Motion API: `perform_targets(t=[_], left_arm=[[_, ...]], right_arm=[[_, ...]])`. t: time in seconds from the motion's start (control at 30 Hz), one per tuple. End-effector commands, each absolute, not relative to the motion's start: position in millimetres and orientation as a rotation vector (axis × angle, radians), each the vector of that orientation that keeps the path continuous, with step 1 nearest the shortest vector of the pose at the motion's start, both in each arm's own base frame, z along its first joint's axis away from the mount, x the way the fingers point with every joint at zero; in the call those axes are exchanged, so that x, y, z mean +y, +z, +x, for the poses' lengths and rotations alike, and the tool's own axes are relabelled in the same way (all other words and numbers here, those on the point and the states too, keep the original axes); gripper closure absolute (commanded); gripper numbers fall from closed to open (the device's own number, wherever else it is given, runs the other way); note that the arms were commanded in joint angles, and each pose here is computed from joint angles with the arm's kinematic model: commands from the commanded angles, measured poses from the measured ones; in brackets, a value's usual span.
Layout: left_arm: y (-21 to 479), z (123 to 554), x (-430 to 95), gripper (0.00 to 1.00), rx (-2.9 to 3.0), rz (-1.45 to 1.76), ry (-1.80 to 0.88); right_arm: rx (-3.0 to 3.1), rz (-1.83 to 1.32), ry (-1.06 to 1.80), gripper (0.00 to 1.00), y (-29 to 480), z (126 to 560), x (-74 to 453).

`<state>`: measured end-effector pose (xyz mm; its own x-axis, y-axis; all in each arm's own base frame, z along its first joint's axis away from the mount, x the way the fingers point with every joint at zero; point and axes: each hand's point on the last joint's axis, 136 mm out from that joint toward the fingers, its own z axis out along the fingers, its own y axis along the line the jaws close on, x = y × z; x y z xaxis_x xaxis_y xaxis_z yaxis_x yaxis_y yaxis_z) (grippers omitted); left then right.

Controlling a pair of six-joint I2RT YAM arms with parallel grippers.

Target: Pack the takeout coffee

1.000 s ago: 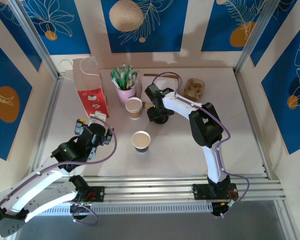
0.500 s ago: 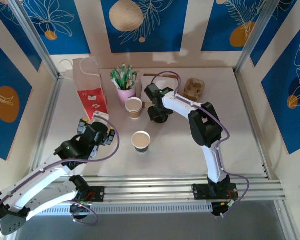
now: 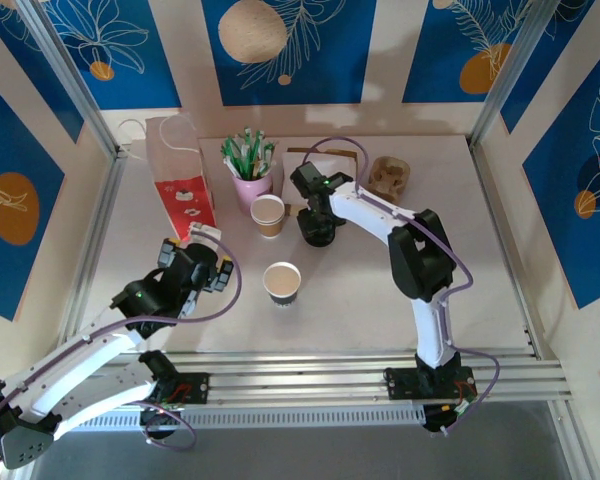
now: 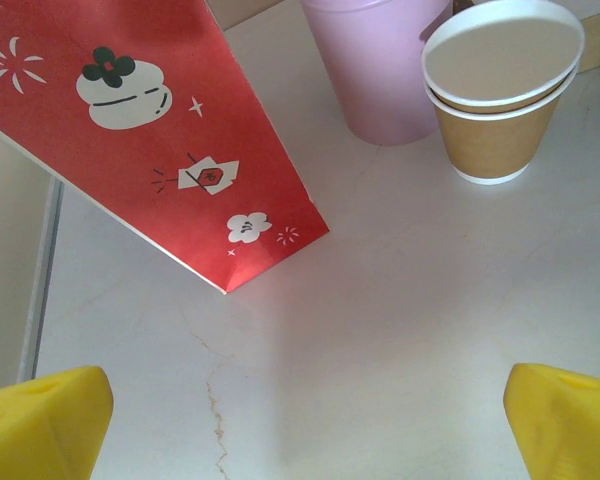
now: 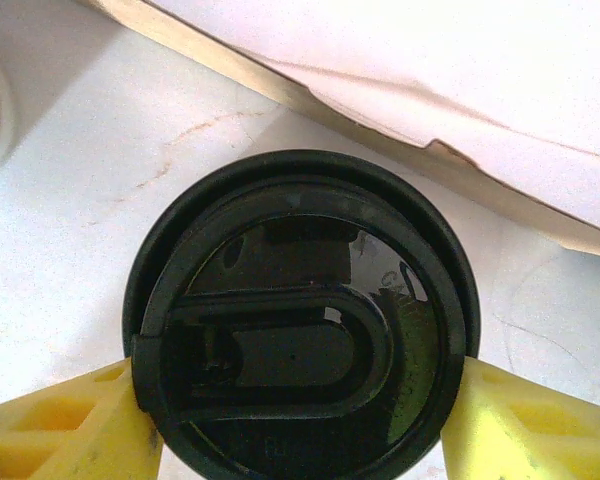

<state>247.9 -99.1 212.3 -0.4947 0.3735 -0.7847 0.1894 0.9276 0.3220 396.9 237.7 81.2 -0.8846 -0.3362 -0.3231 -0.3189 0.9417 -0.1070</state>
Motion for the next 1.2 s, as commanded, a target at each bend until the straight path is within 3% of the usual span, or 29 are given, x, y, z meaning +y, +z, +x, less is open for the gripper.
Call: perform_targets(t=[0.0,0.43,0.7,1.17], left_arm=[[213.1,249.0,-99.4,0.00,2.101,0.408,0.230],[212.2,248.9,-101.3,0.00,2.106,0.416,0.218],[214.3,248.0,-101.3,0.00,2.101,0.413,0.210],[227.6,246.3,-87.6,0.00,2.058,0.347,0.243]], right_arm=[[2.735,-0.473,0.000,0.37,104.7,386.7,240.2],[2.671,-0.477,0.152,0.40,154.6,349.1,241.0],[2.599,-0.609,0.237,0.40,188.8,295.4,257.4],[2.581,-0.865,0.225,0.41,169.7,218.5,303.4]])
